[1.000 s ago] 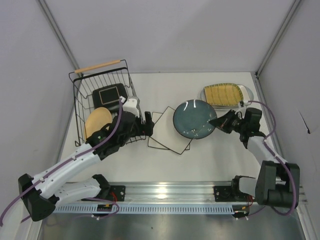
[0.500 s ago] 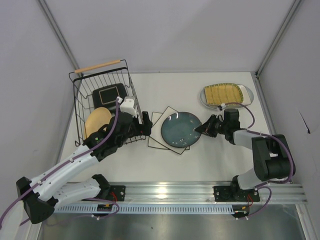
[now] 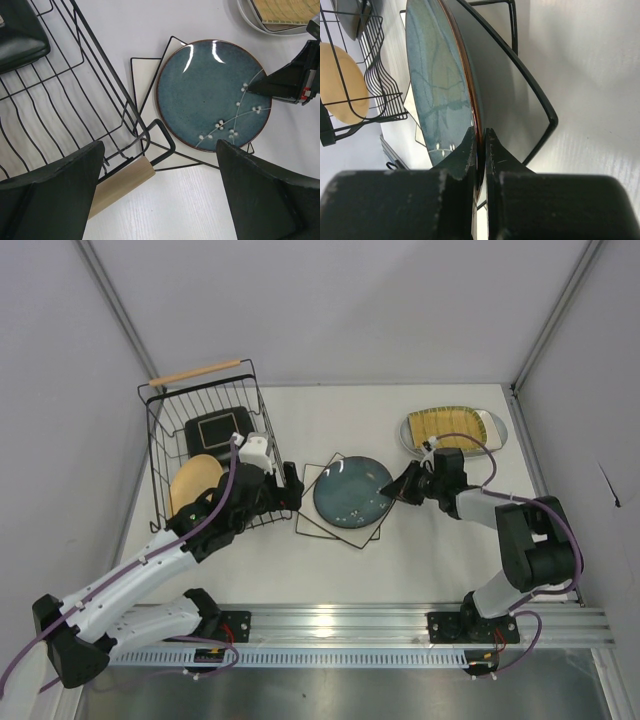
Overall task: Unload the plates from the dish rack
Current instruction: Place the plate on the table
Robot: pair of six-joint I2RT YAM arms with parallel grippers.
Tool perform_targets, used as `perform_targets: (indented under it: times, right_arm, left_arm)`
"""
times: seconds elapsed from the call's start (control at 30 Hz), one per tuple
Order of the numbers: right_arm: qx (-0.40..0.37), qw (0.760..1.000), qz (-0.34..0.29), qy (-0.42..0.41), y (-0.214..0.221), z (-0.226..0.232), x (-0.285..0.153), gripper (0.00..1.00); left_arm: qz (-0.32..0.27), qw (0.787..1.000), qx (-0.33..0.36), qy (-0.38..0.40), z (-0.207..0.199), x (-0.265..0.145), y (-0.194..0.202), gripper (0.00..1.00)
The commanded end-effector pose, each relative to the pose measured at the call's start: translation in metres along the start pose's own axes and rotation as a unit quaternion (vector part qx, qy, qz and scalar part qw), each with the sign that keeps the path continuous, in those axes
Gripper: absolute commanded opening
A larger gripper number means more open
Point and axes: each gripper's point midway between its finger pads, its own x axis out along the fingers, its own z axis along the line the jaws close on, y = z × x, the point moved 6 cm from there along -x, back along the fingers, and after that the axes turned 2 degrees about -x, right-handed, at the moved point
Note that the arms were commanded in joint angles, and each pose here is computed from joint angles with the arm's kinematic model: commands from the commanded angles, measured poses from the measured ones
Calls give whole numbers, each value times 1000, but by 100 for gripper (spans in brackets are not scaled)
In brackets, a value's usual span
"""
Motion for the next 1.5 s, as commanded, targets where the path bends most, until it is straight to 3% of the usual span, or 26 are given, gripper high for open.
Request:
perform_targets:
  times: [0.0, 0.3, 0.43, 0.6, 0.8, 0.9, 0.93, 0.97, 1.27, 1.47]
  right_arm:
    - [-16, 1000, -11, -24, -11, 17, 4, 2]
    - [-4, 1000, 9, -3, 14, 11, 0, 6]
    - [-4, 1000, 9, 17, 20, 6, -3, 19]
    - [0, 999, 10, 39, 25, 0, -7, 26]
    - [0, 999, 10, 44, 24, 3, -11, 43]
    - [-6, 999, 7, 38, 20, 11, -16, 56]
    - [-9, 999, 6, 39, 19, 14, -20, 87]
    - [-13, 999, 2, 39, 17, 16, -23, 99]
    - [-54, 994, -32, 88, 6, 32, -60, 100]
    - [-44, 979, -78, 184, 0, 11, -73, 100]
  left_arm:
    - [-8, 1000, -8, 6, 0, -1, -4, 100]
    - [-8, 1000, -9, 7, -1, -1, -5, 99]
    - [-7, 1000, -9, 7, 0, 0, -3, 100]
    - [-8, 1000, -12, 8, 1, -2, -3, 100]
    - [-8, 1000, -14, 6, 2, -2, -2, 100]
    - [-9, 1000, -15, 7, 1, -2, -3, 100]
    - [-9, 1000, -15, 7, 1, -3, -3, 100]
    - [-8, 1000, -14, 6, 2, -3, -2, 100]
    - [-9, 1000, -14, 4, 2, -3, -3, 100]
    - [-8, 1000, -14, 5, 3, -3, -2, 100]
